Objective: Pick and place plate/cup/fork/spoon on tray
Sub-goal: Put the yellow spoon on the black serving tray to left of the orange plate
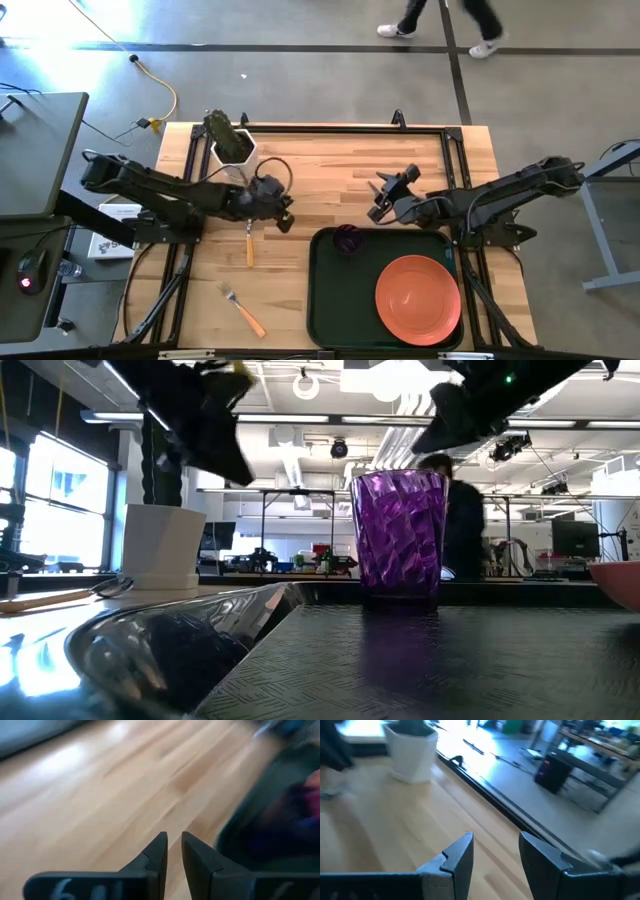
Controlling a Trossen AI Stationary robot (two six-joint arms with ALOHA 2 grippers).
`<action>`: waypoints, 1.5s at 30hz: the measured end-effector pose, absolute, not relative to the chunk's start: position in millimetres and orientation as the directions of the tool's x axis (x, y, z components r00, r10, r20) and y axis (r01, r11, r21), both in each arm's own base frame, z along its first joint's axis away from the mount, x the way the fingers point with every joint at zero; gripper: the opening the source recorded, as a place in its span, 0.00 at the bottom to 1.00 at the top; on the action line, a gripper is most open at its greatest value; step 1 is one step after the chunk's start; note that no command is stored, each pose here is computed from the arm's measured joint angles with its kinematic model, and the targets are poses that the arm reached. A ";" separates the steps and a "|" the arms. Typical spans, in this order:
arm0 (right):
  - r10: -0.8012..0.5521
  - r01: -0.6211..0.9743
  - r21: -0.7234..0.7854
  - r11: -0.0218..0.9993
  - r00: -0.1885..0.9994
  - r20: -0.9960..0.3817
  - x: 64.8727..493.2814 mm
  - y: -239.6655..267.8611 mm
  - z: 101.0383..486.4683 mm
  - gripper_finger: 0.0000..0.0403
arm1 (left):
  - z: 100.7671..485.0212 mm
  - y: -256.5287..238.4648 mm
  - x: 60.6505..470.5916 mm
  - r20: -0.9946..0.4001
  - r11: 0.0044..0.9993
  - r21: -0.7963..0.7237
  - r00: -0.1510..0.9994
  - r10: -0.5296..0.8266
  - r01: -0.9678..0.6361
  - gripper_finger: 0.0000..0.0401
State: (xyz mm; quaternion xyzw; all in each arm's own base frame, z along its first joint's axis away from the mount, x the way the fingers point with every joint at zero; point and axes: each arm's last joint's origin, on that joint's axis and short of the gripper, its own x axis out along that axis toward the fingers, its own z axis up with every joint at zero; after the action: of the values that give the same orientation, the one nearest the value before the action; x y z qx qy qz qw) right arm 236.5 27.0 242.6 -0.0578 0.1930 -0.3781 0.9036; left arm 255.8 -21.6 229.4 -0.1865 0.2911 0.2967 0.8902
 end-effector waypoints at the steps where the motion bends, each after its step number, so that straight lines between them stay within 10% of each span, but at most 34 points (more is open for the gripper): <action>1: -0.719 0.672 -0.260 0.693 0.622 -0.310 235.1 26.4 240.9 0.37 | 229.9 -23.4 254.2 -0.672 0.721 -0.152 0.605 0.427 -0.677 0.11; 23: -0.698 0.652 -0.270 0.708 0.588 -0.409 227.2 25.5 229.2 0.37 | 158.0 -14.9 187.8 -0.925 0.437 0.080 0.096 0.366 -0.896 0.46; 45: -0.621 0.592 -0.227 0.773 0.632 -0.464 228.6 27.8 227.6 0.37 | 128.3 5.1 185.6 -0.953 0.589 -0.027 0.199 0.228 -0.808 0.28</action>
State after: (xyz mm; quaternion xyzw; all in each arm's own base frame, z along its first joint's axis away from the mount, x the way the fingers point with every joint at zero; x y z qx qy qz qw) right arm 228.6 27.8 227.6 -0.0266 0.2671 -0.3358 0.9029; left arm 185.6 5.1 128.3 -0.2775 0.5217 0.3583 0.7228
